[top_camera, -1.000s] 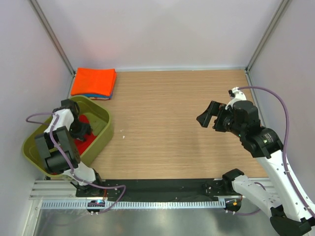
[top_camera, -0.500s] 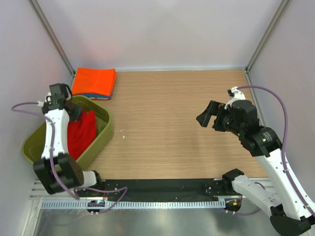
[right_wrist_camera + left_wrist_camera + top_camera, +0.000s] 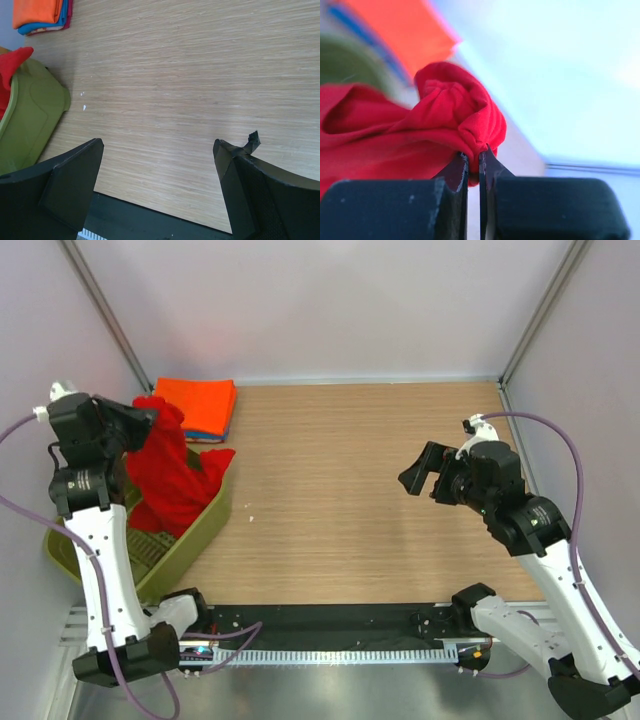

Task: Fold and stack the t-shirts
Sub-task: Move the tshirt to the center of the board

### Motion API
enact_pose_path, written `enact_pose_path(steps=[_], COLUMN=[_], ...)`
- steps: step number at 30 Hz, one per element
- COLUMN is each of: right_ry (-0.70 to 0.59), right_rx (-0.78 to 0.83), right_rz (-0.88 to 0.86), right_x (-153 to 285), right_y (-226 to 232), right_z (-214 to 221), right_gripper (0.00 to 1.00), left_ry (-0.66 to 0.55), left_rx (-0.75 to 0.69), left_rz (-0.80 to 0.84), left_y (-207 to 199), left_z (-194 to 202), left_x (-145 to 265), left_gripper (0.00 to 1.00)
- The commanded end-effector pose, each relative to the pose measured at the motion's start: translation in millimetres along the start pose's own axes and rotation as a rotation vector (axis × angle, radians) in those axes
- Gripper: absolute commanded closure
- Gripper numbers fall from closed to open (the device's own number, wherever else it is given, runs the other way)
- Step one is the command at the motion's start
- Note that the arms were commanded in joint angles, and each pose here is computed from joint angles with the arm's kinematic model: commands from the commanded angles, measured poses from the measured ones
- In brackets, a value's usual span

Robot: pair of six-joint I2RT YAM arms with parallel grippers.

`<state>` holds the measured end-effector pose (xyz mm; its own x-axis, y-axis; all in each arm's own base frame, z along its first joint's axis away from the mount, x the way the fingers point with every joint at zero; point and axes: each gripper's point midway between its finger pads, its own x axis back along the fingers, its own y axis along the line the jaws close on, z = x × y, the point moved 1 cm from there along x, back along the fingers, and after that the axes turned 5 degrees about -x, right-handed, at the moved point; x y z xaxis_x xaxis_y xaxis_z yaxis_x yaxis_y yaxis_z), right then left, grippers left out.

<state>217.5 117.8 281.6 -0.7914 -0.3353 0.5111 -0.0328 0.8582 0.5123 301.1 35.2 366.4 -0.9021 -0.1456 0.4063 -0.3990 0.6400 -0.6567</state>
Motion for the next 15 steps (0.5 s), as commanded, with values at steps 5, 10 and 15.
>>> enact_pose_path(steps=[5, 10, 15], right_ry=[-0.069, -0.102, -0.142], right_rx=[-0.002, -0.012, -0.048], right_rz=[-0.053, -0.076, -0.084], right_x=[9.2, 21.8, 33.9], right_y=[16.3, 21.6, 23.2], right_z=[-21.3, -28.3, -34.8], right_gripper=[0.00, 0.00, 0.00], left_ry=[-0.391, -0.341, -0.159], left_rx=[-0.019, 0.108, 0.067], left_rz=[0.683, 0.990, 1.153], left_y=[-179.9, -250.3, -301.6], left_z=[-121.3, -143.7, -82.0], left_x=[110.3, 147.6, 148.1], left_gripper=[1.00, 1.00, 1.00])
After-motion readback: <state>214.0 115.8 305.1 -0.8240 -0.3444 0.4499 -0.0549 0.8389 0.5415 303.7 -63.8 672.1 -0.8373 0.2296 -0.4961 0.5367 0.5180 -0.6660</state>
